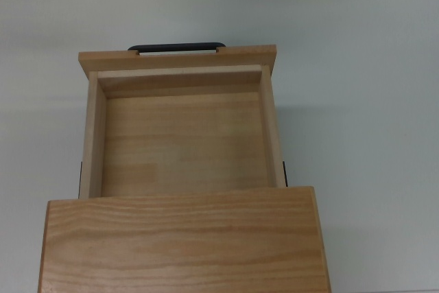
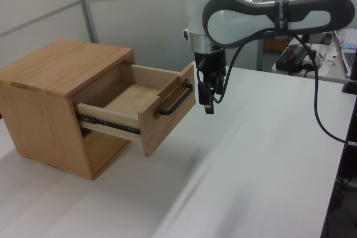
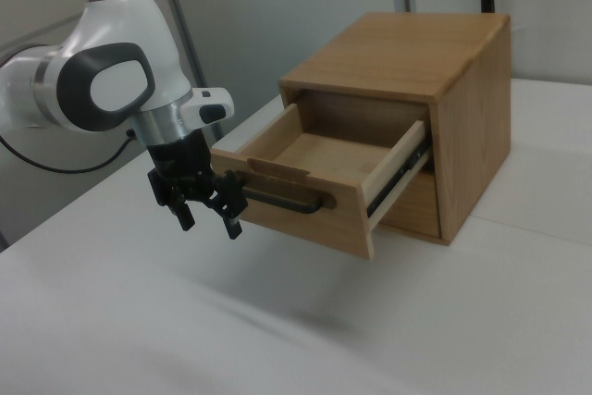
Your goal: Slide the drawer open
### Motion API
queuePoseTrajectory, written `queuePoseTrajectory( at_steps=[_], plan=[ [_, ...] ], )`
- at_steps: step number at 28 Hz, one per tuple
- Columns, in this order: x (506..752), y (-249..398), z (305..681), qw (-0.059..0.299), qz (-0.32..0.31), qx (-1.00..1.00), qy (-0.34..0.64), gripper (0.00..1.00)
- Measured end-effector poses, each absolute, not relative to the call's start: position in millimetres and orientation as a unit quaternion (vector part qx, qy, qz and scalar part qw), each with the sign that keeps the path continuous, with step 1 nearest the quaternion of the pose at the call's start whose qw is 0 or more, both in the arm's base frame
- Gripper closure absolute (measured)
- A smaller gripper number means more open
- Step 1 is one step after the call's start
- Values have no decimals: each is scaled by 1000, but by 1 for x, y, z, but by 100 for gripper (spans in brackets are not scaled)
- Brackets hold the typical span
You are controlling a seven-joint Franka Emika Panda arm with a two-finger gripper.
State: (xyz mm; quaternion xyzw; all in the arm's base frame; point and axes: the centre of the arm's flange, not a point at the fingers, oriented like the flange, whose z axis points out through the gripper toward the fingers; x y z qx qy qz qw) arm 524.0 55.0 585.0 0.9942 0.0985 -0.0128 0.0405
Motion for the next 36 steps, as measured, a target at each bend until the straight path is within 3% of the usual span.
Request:
queuePoseTrajectory(
  at_steps=[36],
  plan=[
    [544, 57, 614, 39, 17, 994, 97, 0]
  ],
)
